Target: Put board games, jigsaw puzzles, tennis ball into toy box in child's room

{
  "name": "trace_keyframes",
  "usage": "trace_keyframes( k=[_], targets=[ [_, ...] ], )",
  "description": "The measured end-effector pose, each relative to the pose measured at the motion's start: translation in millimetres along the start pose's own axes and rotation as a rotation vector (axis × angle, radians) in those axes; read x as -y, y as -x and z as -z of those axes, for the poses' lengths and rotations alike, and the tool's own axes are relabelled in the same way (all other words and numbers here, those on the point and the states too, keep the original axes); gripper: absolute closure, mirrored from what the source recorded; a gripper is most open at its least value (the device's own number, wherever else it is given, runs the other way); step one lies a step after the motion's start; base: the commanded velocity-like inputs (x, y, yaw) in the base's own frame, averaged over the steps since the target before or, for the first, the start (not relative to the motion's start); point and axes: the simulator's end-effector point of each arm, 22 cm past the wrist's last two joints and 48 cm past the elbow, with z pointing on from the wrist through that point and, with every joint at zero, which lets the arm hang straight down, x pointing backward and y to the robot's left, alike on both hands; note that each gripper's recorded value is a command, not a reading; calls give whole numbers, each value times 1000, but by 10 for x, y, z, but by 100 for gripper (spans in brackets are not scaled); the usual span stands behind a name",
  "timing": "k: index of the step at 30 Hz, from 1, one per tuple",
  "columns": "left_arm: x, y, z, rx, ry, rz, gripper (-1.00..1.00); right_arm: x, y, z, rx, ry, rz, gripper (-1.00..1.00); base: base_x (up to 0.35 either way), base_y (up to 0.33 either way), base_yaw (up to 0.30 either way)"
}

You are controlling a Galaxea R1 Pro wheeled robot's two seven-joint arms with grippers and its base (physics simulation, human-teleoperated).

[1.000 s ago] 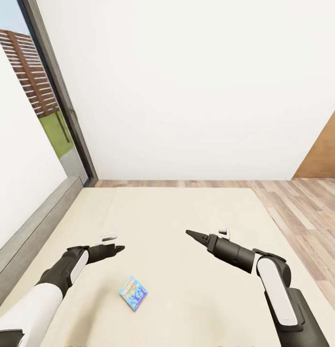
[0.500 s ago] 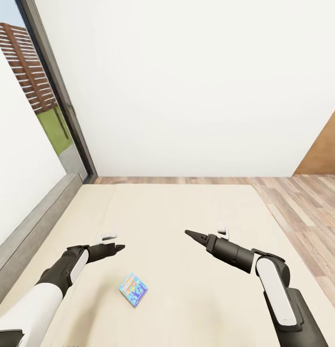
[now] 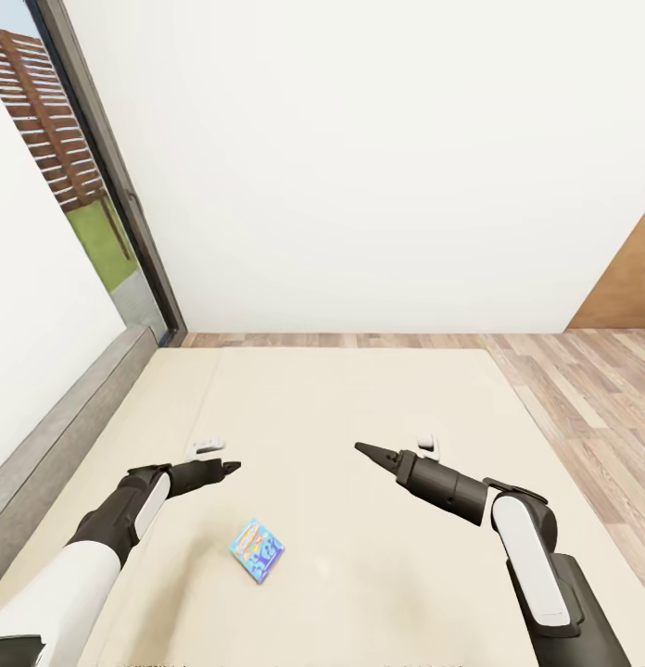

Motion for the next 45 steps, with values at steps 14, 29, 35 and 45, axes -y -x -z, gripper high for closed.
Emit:
trace_keyframes(
  k=[14,29,35,45],
  targets=[
    [-42,-95,-78,-18,4,8,-100,131,-33,-5,-9,-17,-15,-100,0,0,0],
    [-75,-221,-168,-41,7,15,-100,263,-65,-10,-16,-32,-34,-100,0,0,0],
    [-93,-269,-199,-50,6,21,-100,304,-81,-17,-18,-34,-44,-100,0,0,0],
    [-89,-346,-245,-65,-14,27,-100,367,-117,-38,-24,-35,-60,-100,0,0,0]
  ],
)
